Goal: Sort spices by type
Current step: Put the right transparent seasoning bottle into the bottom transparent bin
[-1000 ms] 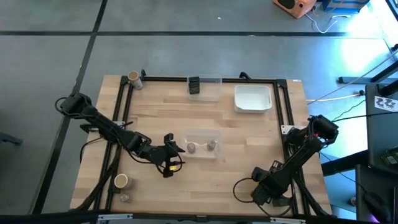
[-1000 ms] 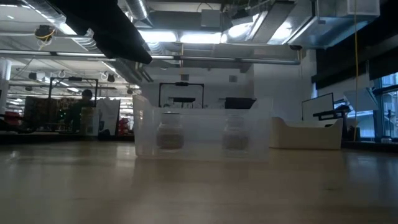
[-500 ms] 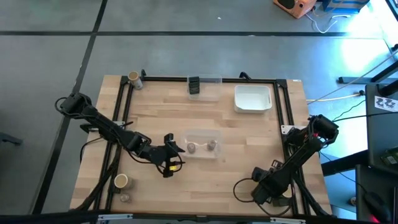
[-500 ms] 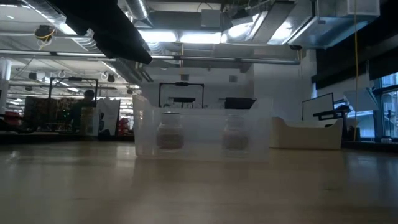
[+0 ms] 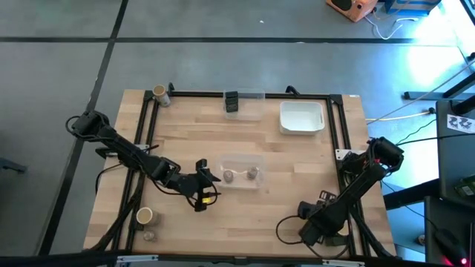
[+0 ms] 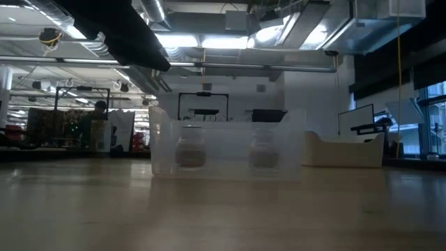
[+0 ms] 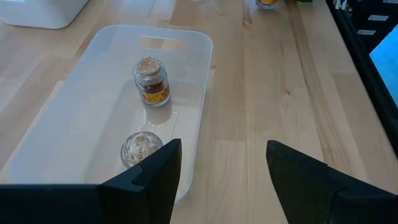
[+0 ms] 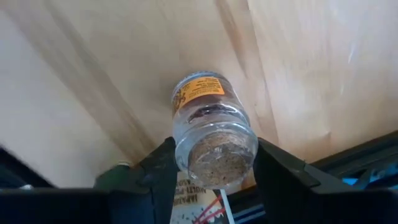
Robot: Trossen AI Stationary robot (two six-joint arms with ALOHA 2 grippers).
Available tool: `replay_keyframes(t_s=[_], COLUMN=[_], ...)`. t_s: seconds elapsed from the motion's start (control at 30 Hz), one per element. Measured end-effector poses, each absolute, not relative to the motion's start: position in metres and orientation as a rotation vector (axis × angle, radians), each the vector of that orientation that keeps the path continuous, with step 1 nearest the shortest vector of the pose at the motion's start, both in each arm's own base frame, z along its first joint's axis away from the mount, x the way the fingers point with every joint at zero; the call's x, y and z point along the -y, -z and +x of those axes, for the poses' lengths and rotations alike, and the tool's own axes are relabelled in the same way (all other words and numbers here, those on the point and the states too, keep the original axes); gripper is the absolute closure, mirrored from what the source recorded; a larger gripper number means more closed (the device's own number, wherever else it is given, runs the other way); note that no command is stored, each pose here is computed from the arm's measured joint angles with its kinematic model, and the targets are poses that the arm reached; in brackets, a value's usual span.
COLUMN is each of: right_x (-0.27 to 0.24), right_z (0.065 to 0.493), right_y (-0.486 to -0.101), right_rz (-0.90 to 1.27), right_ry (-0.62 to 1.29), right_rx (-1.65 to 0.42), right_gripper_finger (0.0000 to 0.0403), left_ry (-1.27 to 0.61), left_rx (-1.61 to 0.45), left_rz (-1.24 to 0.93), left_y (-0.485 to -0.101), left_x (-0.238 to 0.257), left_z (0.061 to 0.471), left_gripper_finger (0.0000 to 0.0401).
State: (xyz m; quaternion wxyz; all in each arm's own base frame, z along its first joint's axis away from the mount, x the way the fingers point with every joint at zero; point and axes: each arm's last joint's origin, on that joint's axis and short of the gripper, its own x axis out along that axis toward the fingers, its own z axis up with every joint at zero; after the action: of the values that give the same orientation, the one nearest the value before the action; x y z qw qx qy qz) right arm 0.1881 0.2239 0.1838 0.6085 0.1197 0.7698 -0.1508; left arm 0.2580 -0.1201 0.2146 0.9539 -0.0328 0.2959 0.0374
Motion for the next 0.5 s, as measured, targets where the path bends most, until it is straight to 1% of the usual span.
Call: replay_keyframes(t_s=[0.27, 0.5], right_x=[-0.217, -0.2], right_z=[0.22, 0.259], right_y=[-0.22, -0.262], right_rz=[0.201, 0.092], right_ry=[0.297, 0.255], right_rx=[-1.616, -1.373], right_gripper_finger=[0.0222, 0.0223], left_ry=[-0.075, -0.071], left_rx=[-0.601, -0.654], left_rz=[-0.067, -0.058], left_y=[-0.215, -0.21], left_x=[0.12, 0.125], left_z=[0.258, 0.251], left_gripper_finger=[0.0182, 0.0182])
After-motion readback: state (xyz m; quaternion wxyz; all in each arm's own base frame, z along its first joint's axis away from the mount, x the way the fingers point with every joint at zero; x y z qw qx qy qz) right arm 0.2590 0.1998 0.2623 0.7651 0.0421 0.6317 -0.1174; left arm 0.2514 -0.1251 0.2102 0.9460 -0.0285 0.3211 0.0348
